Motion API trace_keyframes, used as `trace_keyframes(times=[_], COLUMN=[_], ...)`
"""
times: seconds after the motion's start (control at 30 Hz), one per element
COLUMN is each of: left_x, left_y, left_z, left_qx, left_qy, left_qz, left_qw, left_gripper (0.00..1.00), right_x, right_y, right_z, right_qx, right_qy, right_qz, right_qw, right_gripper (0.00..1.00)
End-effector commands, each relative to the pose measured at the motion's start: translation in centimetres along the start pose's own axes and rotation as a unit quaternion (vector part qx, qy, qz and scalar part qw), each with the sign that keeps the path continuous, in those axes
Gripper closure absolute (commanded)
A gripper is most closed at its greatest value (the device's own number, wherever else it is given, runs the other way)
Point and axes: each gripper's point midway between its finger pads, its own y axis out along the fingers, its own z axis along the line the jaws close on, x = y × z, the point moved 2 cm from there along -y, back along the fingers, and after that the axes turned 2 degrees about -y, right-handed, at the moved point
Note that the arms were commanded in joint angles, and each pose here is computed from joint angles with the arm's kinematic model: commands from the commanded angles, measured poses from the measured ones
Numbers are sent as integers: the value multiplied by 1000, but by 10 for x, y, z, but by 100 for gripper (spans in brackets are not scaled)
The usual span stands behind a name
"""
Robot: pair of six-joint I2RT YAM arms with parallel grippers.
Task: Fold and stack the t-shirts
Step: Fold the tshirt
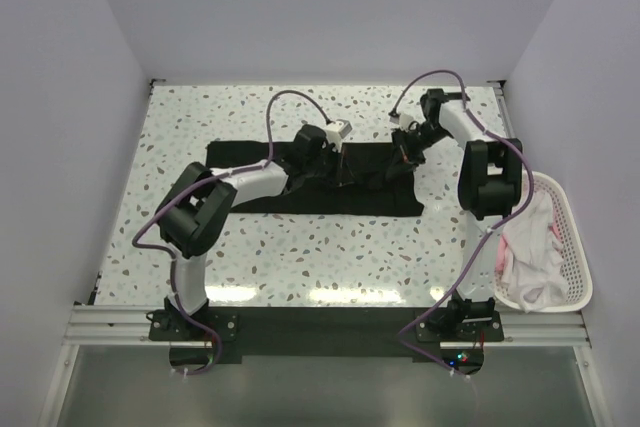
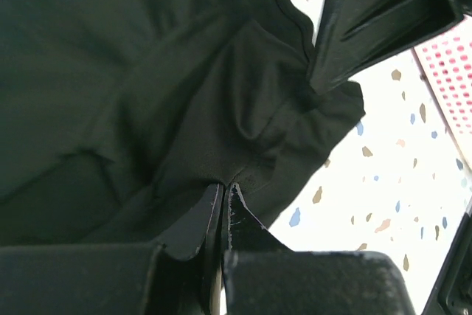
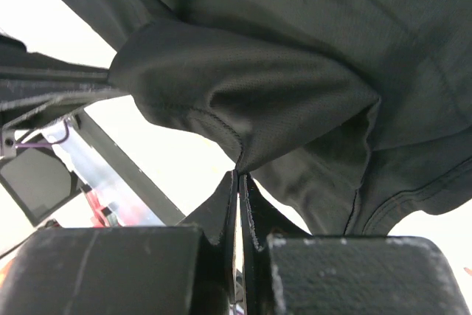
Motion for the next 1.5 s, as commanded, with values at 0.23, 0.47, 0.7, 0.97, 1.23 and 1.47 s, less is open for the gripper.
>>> trace_keyframes(times=[0.23, 0.47, 0.7, 0.97, 1.23, 1.47], left_x=[58, 74, 98, 91, 55, 29], left_y=[6, 11, -5, -31, -7, 26], left_z=[20, 48, 75, 32, -20, -44], left_qx=[-25, -22, -10, -34, -67, -87], left_qy=[11, -32, -69, 92, 288, 306], left_qz=[-66, -86, -127, -111, -42, -8], left_qw=[997, 996, 990, 989, 954, 948], left_gripper=[100, 79, 61, 62, 61, 59], right_x=[39, 59, 63, 35, 4, -5], right_y=[-12, -18, -44, -30, -12, -3], right_z=[5, -6, -15, -20, -30, -46], right_qx=[18, 0, -29, -46, -77, -112], right_qy=[-26, -26, -32, -37, -8, 10], right_qz=[-48, -80, -112, -77, -50, -44], right_qw=[998, 996, 993, 995, 996, 993], right_gripper=[100, 68, 58, 92, 100, 100])
